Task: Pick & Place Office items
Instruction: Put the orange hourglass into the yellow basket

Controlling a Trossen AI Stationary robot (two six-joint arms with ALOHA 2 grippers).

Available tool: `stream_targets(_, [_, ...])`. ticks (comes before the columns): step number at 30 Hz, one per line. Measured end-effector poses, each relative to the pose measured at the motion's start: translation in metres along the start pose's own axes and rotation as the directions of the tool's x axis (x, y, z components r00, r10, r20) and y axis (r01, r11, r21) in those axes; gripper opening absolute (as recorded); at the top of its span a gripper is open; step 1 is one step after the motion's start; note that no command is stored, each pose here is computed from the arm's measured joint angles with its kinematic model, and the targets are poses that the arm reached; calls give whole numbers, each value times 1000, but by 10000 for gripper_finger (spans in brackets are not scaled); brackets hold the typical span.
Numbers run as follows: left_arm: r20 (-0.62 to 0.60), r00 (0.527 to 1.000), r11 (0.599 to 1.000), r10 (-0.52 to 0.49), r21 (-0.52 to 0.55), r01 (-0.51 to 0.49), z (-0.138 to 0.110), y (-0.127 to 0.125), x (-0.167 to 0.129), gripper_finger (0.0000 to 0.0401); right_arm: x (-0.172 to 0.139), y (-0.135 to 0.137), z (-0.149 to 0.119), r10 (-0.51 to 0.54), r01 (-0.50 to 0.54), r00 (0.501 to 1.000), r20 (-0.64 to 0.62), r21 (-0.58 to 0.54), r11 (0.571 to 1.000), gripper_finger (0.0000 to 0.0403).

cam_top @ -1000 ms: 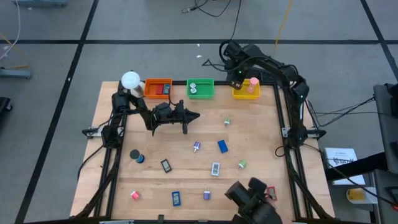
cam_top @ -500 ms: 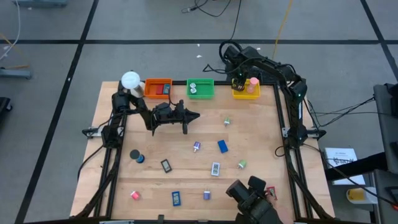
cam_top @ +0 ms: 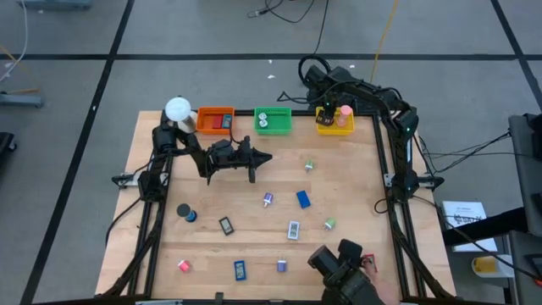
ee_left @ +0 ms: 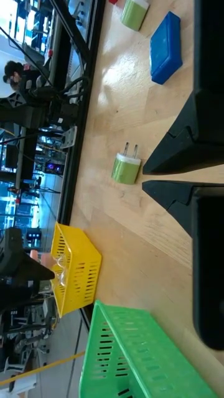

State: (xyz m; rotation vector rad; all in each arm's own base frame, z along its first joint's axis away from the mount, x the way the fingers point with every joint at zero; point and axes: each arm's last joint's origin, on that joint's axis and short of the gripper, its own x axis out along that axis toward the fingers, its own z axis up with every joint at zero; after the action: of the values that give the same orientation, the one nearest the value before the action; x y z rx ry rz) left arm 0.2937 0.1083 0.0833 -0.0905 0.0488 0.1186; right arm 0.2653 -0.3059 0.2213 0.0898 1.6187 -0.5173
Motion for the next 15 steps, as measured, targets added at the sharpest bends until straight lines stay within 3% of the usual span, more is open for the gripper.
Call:
stream_targets(8, [0, 1000, 1000, 0, 0, 0, 0, 0, 0, 26, -2, 0, 0, -13, 13, 1000, 2, 11, 1000, 258])
stream_targets(15, [0, 1000, 1000, 0, -3, 0, 0, 0, 0, 26, -28, 7, -3, -144, 143, 990, -11, -28, 989, 288])
